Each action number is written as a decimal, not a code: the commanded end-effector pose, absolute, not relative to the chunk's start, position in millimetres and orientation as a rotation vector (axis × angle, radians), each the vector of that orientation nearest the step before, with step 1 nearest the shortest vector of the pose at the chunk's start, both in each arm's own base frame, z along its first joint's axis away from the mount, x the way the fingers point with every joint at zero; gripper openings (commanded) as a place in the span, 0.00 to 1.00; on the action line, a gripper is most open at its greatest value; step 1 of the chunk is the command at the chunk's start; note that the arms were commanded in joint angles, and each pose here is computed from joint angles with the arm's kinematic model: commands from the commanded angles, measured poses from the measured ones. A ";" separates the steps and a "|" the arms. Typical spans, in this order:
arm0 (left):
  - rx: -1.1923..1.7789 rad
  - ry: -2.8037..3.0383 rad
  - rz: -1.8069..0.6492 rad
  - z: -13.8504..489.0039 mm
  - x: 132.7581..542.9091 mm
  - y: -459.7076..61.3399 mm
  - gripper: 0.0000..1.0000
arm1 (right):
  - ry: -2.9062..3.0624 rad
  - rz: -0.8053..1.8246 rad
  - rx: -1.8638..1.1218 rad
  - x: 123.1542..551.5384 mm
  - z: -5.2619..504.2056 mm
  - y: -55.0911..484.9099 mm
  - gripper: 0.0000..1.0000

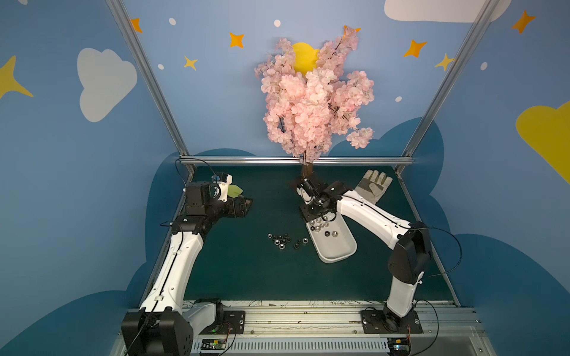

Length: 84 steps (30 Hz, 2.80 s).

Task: Put the nuts on the desktop into the storage box
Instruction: Pick up the nut from the center of the board, then place the nut in the storage box.

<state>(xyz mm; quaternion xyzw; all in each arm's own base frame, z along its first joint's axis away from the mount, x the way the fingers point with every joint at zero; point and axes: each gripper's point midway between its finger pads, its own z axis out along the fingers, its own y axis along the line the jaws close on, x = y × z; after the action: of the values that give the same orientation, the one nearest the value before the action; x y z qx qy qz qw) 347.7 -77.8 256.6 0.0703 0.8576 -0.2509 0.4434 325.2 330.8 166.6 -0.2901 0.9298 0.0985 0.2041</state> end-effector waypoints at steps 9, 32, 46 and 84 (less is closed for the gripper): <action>0.134 2.171 -0.603 248.6 345.2 -72.3 1.00 | 2.607 0.352 -1.091 305.1 89.1 445.4 0.57; 0.116 2.173 -0.554 249.3 344.7 -65.7 1.00 | 2.678 0.296 -1.215 294.7 21.1 465.9 0.43; 0.176 2.164 -0.661 251.5 340.8 -80.6 1.00 | 2.599 0.391 -1.022 320.4 84.2 460.3 0.14; 0.418 2.277 -0.819 211.2 358.8 -165.3 1.00 | 2.896 -0.041 -0.388 367.3 52.3 175.1 0.18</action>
<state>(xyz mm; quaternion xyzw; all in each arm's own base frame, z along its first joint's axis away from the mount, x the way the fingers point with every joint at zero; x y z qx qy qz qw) 354.3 -175.3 210.0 0.1694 0.8663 -0.3509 0.3125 357.1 172.5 49.6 -0.1271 0.9868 -0.0114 0.0998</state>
